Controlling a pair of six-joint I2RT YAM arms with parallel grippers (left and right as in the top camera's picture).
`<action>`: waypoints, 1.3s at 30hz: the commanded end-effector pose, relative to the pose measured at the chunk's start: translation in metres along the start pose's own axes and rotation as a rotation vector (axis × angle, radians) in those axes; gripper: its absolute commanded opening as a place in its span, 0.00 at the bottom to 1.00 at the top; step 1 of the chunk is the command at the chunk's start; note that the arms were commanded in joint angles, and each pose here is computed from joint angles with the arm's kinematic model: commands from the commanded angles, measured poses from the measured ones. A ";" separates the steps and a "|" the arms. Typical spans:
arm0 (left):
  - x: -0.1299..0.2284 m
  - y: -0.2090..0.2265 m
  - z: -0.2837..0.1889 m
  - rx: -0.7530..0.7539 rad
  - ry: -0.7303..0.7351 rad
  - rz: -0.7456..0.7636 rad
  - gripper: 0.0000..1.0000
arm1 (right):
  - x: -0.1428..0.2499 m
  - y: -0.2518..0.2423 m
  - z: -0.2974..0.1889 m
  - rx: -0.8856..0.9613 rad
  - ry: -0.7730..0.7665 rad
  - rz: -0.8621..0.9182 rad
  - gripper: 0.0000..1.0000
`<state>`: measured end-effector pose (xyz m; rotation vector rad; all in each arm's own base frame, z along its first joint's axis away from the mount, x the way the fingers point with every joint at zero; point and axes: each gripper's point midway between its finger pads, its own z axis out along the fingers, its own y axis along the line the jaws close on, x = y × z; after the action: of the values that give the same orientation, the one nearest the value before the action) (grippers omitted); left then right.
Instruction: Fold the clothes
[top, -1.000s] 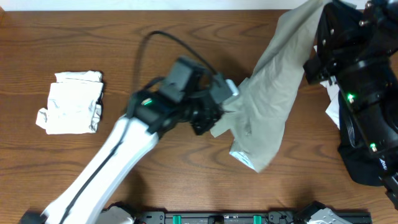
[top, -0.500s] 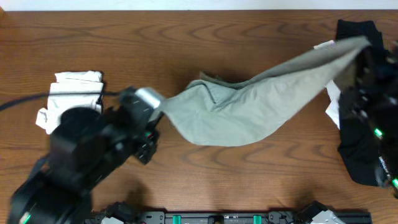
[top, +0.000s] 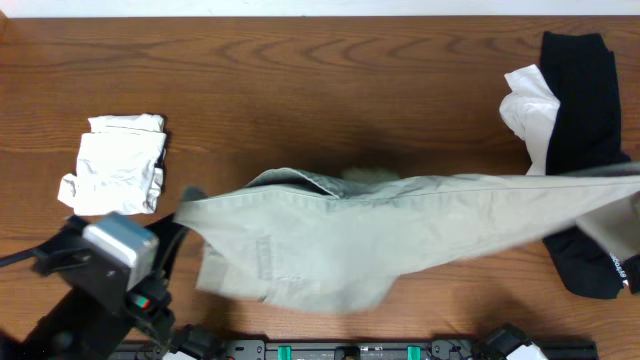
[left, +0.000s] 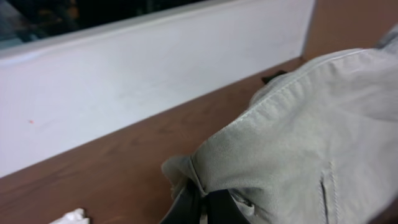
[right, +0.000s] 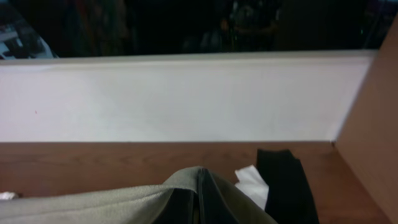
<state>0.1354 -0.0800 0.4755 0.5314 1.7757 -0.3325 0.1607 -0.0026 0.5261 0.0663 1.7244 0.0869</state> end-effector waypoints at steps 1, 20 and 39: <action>-0.003 0.016 0.002 -0.088 0.003 -0.013 0.06 | 0.003 -0.007 0.005 0.064 0.020 0.047 0.01; 0.018 0.080 0.158 -0.351 0.311 0.043 0.06 | 0.046 -0.001 0.108 0.409 0.258 -0.116 0.01; 0.002 0.093 0.128 -0.368 0.217 -0.004 0.06 | 0.043 -0.021 0.130 0.441 0.259 -0.001 0.01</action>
<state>0.3141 -0.0681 0.4171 0.3151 2.0810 0.0960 0.3090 -0.0024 0.4391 0.3376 2.0574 -0.3338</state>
